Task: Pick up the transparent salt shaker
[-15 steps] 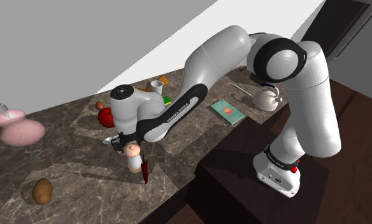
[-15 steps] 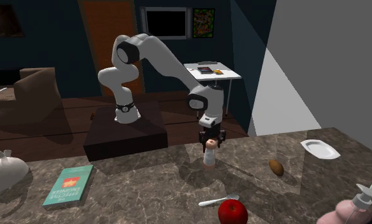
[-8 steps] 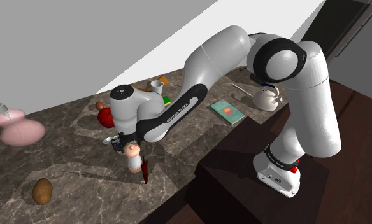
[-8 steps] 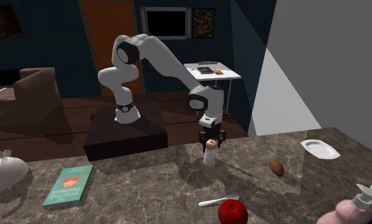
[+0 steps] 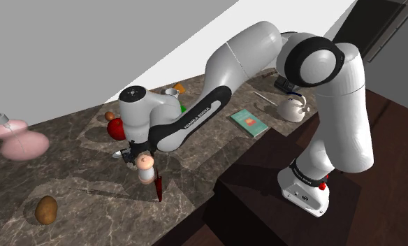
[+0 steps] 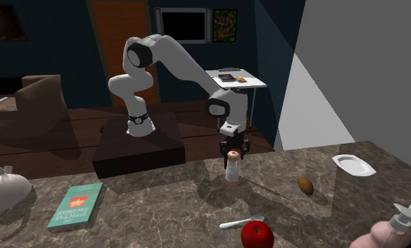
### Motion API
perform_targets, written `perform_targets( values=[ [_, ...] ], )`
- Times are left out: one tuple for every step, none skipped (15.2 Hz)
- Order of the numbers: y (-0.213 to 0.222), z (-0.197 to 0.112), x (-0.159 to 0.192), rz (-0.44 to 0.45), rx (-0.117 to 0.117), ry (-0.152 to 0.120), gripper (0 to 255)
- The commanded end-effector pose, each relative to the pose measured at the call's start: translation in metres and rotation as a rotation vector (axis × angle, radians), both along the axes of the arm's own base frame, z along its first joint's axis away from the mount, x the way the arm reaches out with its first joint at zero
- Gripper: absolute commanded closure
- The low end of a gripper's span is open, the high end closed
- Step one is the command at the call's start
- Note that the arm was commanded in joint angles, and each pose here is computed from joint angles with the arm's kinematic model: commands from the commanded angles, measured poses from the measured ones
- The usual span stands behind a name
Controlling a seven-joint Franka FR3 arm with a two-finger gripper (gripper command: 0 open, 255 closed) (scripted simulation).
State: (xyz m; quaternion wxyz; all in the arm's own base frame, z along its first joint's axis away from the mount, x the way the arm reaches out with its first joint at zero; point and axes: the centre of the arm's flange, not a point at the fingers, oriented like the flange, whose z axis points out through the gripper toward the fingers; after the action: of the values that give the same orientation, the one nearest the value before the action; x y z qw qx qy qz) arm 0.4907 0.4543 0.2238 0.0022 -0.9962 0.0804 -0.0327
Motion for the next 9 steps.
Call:
perform_targets(
  values=[
    [0.0, 0.011, 0.001, 0.0, 0.0, 0.0, 255],
    [0.0, 0.016, 0.001, 0.0, 0.0, 0.0, 255],
    [0.0, 0.021, 0.001, 0.0, 0.0, 0.0, 255],
    [0.0, 0.026, 0.001, 0.0, 0.0, 0.0, 255],
    [0.0, 0.032, 0.001, 0.0, 0.0, 0.0, 255],
    [0.0, 0.037, 0.001, 0.0, 0.0, 0.0, 255],
    [0.0, 0.042, 0.001, 0.0, 0.0, 0.0, 255],
    [0.0, 0.047, 0.001, 0.0, 0.0, 0.0, 255],
    [0.0, 0.053, 0.001, 0.0, 0.0, 0.0, 255]
  ],
)
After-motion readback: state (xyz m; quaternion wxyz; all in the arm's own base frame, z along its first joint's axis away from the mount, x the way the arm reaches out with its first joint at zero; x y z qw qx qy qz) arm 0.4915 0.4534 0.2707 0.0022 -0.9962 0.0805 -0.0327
